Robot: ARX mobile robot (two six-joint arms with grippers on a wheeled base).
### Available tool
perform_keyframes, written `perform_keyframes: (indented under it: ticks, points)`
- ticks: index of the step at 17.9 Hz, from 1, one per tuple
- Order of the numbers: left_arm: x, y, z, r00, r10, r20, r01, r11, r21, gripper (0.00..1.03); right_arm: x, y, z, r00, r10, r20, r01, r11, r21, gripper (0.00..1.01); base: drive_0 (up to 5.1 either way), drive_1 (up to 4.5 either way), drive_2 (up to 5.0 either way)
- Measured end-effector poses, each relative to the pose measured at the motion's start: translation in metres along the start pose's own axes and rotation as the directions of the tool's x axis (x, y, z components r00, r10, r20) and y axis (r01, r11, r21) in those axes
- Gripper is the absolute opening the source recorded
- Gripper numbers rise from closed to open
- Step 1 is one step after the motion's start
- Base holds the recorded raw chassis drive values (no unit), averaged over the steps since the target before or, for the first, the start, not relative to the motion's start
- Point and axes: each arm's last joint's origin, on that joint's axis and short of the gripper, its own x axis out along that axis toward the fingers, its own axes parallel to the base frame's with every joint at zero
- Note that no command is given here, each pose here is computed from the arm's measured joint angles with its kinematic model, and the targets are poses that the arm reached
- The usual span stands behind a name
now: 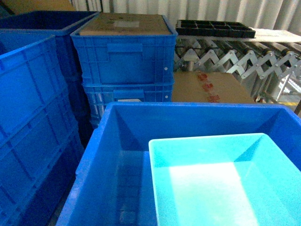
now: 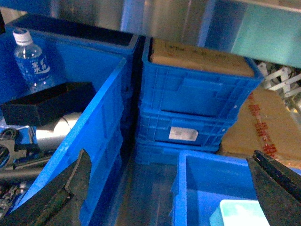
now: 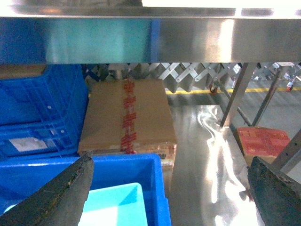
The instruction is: Stack blue boxes stably on right
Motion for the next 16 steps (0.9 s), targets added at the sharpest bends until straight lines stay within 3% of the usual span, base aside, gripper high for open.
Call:
perform_keyframes:
  ticks: [2, 5, 6, 7, 8, 9, 10, 12, 16]
  points:
    - [0.003, -0.003, 0.008, 0.998, 0.000, 0.063, 0.003, 0.9990, -0.044, 0.98, 0.012, 0.001, -0.002, 1.000, -0.009, 0.005, 0.009, 0.9994, 0.032, 0.98, 0.0, 0.00, 0.0]
    - [0.005, -0.003, 0.007, 0.998, 0.011, 0.057, -0.008, 0.9990, -0.043, 0.98, 0.020, 0.005, 0.000, 0.998, 0.025, 0.050, -0.026, 0.9991, 0.034, 0.98, 0.0, 0.00, 0.0]
    - [0.005, -0.003, 0.008, 0.998, 0.010, 0.059, -0.007, 0.9990, -0.044, 0.98, 0.015, 0.007, -0.001, 0.982, 0.064, 0.179, -0.065, 0.9979, 0.002, 0.87, 0.0, 0.00, 0.0]
    - [0.006, 0.000, 0.008, 0.989, -0.049, 0.137, 0.054, 0.9979, -0.036, 0.92, 0.006, 0.009, -0.012, 0.973, 0.073, 0.220, -0.072, 0.9973, -0.011, 0.78, 0.0, 0.00, 0.0]
    - [0.003, 0.005, 0.004, 0.980, -0.091, 0.178, 0.092, 0.9957, 0.001, 0.84, 0.000, 0.013, -0.025, 0.970, 0.084, 0.228, -0.082, 0.9964, -0.019, 0.71, 0.0, 0.00, 0.0]
    - [-0.004, 0.016, -0.013, 0.971, -0.128, 0.200, 0.119, 0.9911, 0.060, 0.74, -0.007, 0.015, -0.044, 0.971, 0.087, 0.224, -0.083, 0.9962, -0.024, 0.60, 0.0, 0.00, 0.0]
    - [-0.008, 0.021, -0.022, 0.969, -0.132, 0.207, 0.117, 0.9895, 0.085, 0.68, -0.009, 0.016, -0.053, 0.972, 0.085, 0.218, -0.081, 0.9964, -0.024, 0.54, 0.0, 0.00, 0.0]
    - [-0.012, 0.030, -0.034, 0.968, -0.131, 0.214, 0.110, 0.9883, 0.105, 0.59, -0.012, 0.017, -0.067, 0.976, 0.079, 0.204, -0.077, 0.9968, -0.021, 0.45, 0.0, 0.00, 0.0]
    - [-0.015, 0.038, -0.048, 0.969, -0.123, 0.214, 0.098, 0.9876, 0.123, 0.48, -0.017, 0.019, -0.081, 0.978, 0.084, 0.193, -0.081, 0.9965, -0.021, 0.34, 0.0, 0.00, 0.0]
